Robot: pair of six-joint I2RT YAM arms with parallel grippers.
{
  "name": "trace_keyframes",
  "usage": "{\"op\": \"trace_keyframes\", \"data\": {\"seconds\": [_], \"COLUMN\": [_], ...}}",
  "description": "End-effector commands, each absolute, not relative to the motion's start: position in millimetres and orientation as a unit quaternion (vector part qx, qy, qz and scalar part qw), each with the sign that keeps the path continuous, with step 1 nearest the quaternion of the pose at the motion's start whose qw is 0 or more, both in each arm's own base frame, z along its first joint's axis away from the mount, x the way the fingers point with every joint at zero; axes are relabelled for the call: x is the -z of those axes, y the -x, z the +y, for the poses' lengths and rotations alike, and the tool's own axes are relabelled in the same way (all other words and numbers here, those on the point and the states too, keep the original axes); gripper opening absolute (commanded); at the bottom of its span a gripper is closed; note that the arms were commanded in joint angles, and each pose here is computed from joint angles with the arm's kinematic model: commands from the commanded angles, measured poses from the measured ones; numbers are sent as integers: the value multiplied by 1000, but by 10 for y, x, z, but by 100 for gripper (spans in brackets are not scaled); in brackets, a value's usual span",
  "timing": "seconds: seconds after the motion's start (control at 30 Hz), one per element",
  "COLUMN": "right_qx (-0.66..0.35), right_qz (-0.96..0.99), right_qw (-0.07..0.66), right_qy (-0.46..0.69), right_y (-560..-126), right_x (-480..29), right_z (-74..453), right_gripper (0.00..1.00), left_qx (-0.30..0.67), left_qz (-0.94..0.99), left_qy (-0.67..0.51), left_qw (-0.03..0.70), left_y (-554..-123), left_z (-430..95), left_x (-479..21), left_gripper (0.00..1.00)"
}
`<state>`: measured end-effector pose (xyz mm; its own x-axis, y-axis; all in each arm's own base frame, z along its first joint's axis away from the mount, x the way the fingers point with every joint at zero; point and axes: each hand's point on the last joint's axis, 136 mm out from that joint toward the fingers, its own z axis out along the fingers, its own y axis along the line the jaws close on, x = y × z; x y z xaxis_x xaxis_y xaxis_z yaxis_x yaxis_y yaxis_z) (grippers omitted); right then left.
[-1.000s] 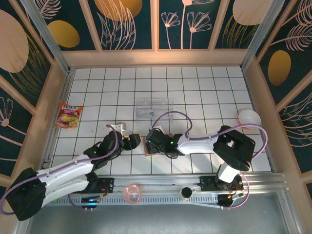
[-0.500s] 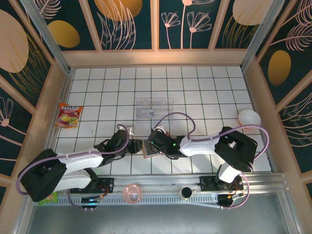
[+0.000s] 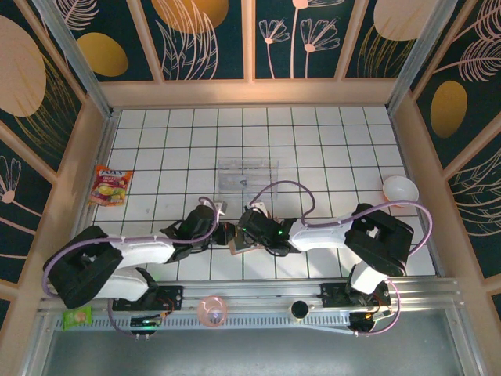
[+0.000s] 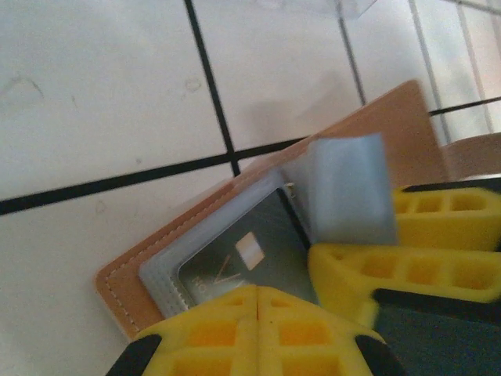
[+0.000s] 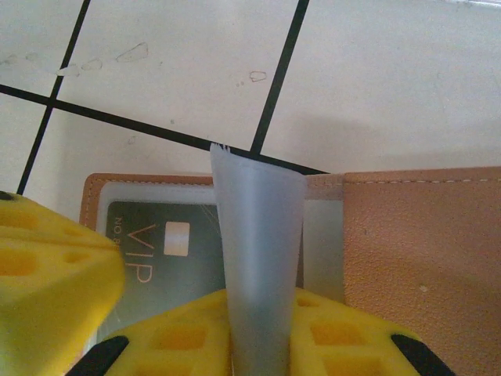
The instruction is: Take the credit cards out of the card holder
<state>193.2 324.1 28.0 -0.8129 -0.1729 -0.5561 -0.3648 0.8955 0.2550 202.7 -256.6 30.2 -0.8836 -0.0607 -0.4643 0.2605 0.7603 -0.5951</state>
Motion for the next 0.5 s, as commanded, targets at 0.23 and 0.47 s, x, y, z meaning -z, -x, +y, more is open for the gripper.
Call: {"op": "trace_keyframes", "data": {"seconds": [0.23, 0.47], "right_qx": [-84, -35], "right_qz": [950, 953], "right_qw": [289, 298], "right_qy": [82, 35], "right_y": [-1970, -1938], "right_x": [-199, -184], "right_z": [2650, 2118], "right_gripper": [40, 47], "left_qx": [290, 288], "left_qz": [932, 929], "left_qy": [-55, -62], "left_qw": [210, 223], "left_y": [-1955, -2006], "left_z": [-2419, -2439], "left_x": [14, -39], "left_gripper": [0, 0]}}
